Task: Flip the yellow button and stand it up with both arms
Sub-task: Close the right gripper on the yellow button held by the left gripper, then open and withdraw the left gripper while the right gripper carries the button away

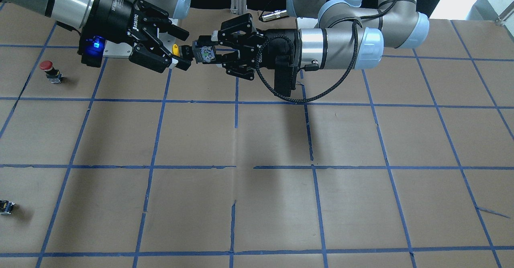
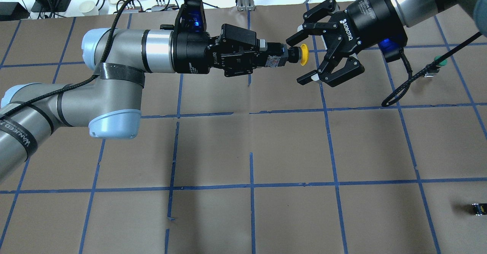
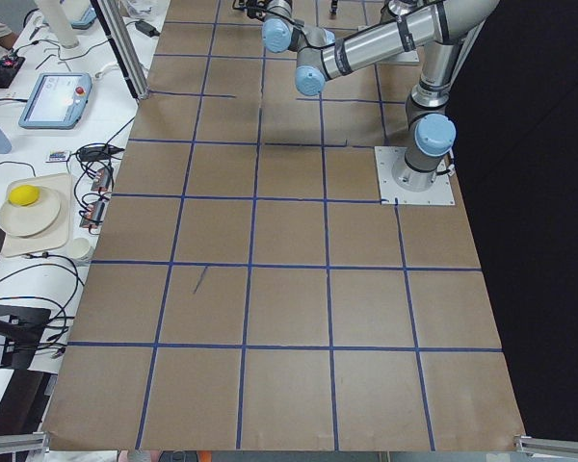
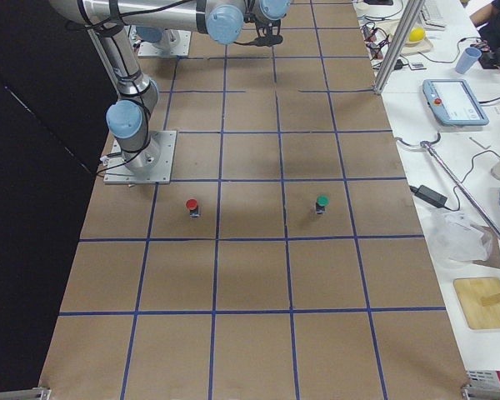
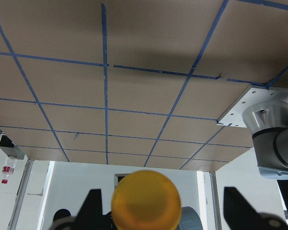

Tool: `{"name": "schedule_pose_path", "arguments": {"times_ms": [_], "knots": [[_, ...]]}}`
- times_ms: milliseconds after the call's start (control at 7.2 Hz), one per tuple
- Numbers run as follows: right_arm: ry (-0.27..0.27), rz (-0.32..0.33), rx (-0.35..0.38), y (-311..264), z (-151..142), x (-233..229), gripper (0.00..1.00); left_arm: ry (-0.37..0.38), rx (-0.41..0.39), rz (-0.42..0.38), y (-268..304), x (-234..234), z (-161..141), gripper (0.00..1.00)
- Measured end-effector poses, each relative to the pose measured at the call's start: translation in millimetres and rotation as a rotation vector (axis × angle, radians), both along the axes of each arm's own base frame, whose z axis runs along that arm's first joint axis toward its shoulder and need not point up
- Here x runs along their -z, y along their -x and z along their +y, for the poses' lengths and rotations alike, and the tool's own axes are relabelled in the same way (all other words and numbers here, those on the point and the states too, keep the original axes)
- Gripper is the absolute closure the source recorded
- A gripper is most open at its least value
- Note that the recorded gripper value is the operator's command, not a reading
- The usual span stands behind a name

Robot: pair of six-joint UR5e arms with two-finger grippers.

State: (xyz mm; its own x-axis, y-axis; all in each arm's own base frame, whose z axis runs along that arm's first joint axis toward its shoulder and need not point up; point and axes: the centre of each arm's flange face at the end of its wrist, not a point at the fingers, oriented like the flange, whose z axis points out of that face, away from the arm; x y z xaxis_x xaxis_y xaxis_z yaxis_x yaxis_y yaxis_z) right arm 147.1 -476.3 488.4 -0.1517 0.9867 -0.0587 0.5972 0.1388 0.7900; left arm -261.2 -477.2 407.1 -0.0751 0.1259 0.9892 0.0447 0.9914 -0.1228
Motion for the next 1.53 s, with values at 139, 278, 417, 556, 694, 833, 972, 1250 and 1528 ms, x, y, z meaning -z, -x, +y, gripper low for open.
{"name": "schedule_pose_path", "arguments": {"times_ms": [139,278,417,556,694,833,972,1250,1528], "knots": [[0.012,-0.002,-0.004,0.8,0.5,-1.2,0.82,-0.001,0.001,0.0,0.3,0.5,0.4,1.0],[0.021,-0.005,-0.007,1.5,0.7,-2.0,0.87,-0.002,0.001,0.0,0.6,0.9,0.5,1.0],[0.022,-0.007,-0.007,1.9,0.6,-2.0,0.92,-0.002,0.002,0.001,0.8,0.5,1.0,1.0],[0.023,-0.008,-0.008,2.0,0.7,-2.4,0.92,-0.001,0.002,0.0,0.7,0.3,1.1,0.99],[0.022,-0.008,-0.007,2.3,0.5,-2.5,0.92,-0.001,0.002,0.0,0.7,0.1,1.2,0.99],[0.021,-0.008,-0.006,2.6,0.3,-2.3,0.92,-0.002,0.001,0.0,0.7,0.1,1.2,0.72],[0.021,-0.008,-0.005,2.8,0.0,-2.2,0.92,-0.003,0.001,-0.001,0.8,0.1,1.3,0.15],[0.022,-0.008,-0.005,3.1,-0.3,-2.7,0.92,-0.02,-0.001,-0.008,1.2,1.3,0.5,0.0],[0.023,-0.006,-0.003,4.1,-0.9,-2.9,0.92,-0.037,-0.004,-0.014,1.3,-1.7,-0.2,0.0]]}}
